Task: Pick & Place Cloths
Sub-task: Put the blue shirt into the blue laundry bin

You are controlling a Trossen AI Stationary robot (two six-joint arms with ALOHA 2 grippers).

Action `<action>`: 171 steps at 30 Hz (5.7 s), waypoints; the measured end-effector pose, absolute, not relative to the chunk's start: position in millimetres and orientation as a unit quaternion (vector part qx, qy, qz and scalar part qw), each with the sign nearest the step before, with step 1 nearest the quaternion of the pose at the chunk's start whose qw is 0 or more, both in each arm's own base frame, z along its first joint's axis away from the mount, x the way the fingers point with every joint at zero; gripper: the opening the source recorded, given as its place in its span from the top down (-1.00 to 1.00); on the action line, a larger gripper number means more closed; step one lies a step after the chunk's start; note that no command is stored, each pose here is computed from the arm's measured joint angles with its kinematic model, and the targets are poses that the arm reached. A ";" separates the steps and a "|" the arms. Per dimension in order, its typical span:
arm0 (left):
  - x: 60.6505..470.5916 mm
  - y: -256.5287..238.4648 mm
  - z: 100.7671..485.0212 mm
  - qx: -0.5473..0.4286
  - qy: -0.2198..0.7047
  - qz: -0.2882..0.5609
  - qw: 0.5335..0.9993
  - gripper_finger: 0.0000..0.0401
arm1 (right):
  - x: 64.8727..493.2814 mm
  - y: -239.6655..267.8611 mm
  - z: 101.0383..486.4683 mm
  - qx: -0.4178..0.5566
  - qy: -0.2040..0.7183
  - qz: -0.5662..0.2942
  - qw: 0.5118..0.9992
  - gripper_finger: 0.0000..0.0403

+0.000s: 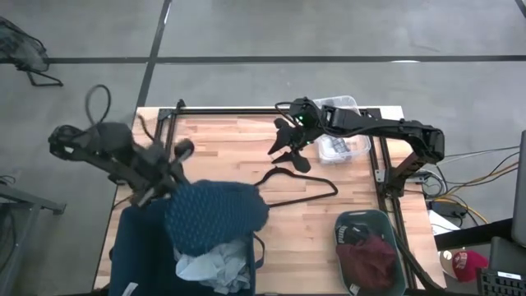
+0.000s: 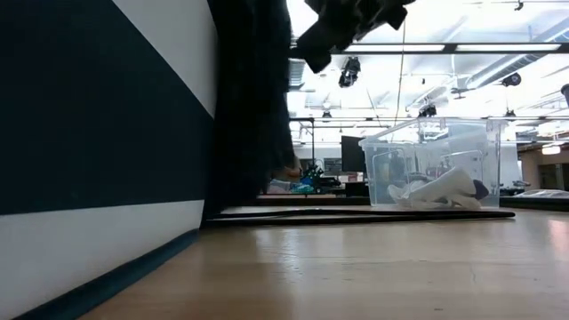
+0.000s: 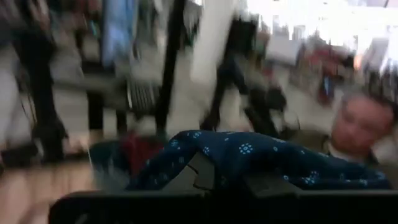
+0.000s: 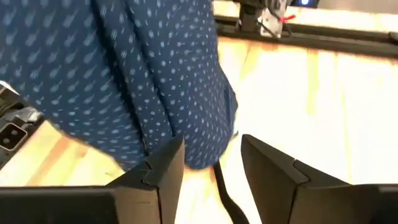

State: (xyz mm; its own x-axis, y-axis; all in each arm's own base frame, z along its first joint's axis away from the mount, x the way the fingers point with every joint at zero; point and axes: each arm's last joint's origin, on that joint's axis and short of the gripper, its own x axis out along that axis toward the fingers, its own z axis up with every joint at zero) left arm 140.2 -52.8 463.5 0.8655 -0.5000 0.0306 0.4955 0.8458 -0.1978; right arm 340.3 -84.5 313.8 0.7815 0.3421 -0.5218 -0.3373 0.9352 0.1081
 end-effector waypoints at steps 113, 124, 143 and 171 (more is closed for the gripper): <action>155.2 -95.2 431.5 -0.130 0.267 -0.214 0.930 0.12 | 319.2 2.6 182.4 0.110 0.290 0.261 0.914 0.24; 156.4 -94.2 431.1 -0.095 0.254 -0.200 0.941 0.12 | 325.0 43.4 178.3 0.014 0.218 0.183 0.958 0.25; 160.7 -96.7 420.3 -0.085 0.268 -0.196 0.939 0.12 | 329.8 81.0 174.0 -0.028 0.166 0.060 0.984 -0.70; 163.5 -98.7 409.0 -0.076 0.272 -0.198 0.939 0.12 | 372.9 67.6 163.5 -0.061 0.190 -0.004 0.980 0.19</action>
State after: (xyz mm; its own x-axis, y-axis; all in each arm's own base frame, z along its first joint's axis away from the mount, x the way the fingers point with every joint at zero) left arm 163.5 -98.7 409.0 0.7741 -0.4128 -0.4800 0.3308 0.9102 -0.2493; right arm 372.9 67.6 163.5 0.9274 -0.0318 -0.3726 -0.0146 0.9925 -0.1211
